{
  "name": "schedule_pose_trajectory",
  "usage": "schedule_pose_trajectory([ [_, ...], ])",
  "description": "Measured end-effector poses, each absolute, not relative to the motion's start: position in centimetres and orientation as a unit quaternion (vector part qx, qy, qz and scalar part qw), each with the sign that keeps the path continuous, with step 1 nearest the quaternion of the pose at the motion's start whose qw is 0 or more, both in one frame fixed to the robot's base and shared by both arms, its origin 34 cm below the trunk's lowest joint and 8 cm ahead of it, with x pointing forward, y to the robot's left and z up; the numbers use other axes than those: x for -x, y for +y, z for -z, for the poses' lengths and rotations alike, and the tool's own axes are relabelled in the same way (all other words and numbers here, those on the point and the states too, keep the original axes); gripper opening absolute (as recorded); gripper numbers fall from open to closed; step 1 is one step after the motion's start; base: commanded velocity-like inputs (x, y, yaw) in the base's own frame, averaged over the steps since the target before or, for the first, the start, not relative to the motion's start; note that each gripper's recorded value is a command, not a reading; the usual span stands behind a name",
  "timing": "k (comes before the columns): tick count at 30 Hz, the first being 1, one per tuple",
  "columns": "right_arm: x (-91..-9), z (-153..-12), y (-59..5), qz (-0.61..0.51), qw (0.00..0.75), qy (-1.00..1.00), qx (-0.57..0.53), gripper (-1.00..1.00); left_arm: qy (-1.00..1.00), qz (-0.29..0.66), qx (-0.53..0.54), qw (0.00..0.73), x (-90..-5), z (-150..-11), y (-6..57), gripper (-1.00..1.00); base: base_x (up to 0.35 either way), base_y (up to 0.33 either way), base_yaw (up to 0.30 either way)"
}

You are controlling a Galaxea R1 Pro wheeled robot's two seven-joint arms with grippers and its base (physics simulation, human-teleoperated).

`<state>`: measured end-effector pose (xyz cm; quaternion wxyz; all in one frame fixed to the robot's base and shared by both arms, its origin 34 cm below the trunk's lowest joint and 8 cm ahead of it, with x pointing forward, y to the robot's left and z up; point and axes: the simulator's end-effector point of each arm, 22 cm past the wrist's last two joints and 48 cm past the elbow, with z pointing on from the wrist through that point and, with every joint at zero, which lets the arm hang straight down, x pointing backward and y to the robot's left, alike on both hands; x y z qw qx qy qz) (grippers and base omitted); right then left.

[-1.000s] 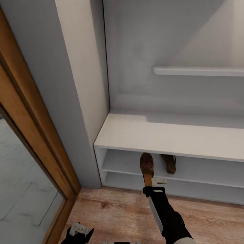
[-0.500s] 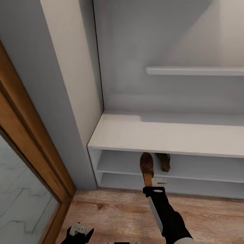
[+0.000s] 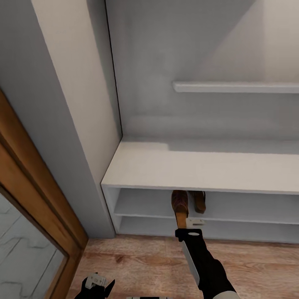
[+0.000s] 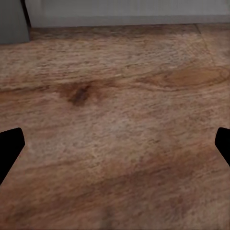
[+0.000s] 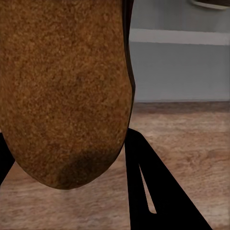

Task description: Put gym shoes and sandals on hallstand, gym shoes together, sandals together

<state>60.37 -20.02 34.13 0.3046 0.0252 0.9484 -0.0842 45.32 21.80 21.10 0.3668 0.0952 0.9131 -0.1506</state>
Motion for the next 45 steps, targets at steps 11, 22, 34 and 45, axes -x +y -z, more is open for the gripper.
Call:
schedule_pose_trajectory([
  [11, -60.37, -34.17, -20.02, 0.084, 0.305, 0.948, -0.025, -1.0, 0.913, 0.151, -0.095, 0.367, -45.34, -21.14, 21.78, 1.0, 0.152, 0.0, 0.0],
  [22, -60.37, -34.15, -20.05, 0.084, 0.305, 0.948, -0.025, -1.0, 0.913, 0.151, -0.095, 0.367, -45.33, -21.12, 21.78, 1.0, 0.091, -0.02, 0.0],
  [34, -60.36, -34.12, -20.09, 0.084, 0.304, 0.948, -0.026, -1.0, 0.913, 0.151, -0.096, 0.367, -45.32, -21.1, 21.76, 1.0, 0.058, -0.033, 0.0],
  [45, -60.36, -34.13, -20.09, 0.084, 0.304, 0.948, -0.026, -1.0, 0.913, 0.15, -0.095, 0.367, -45.34, -21.11, 21.82, 1.0, 0.128, 0.0, 0.0],
])
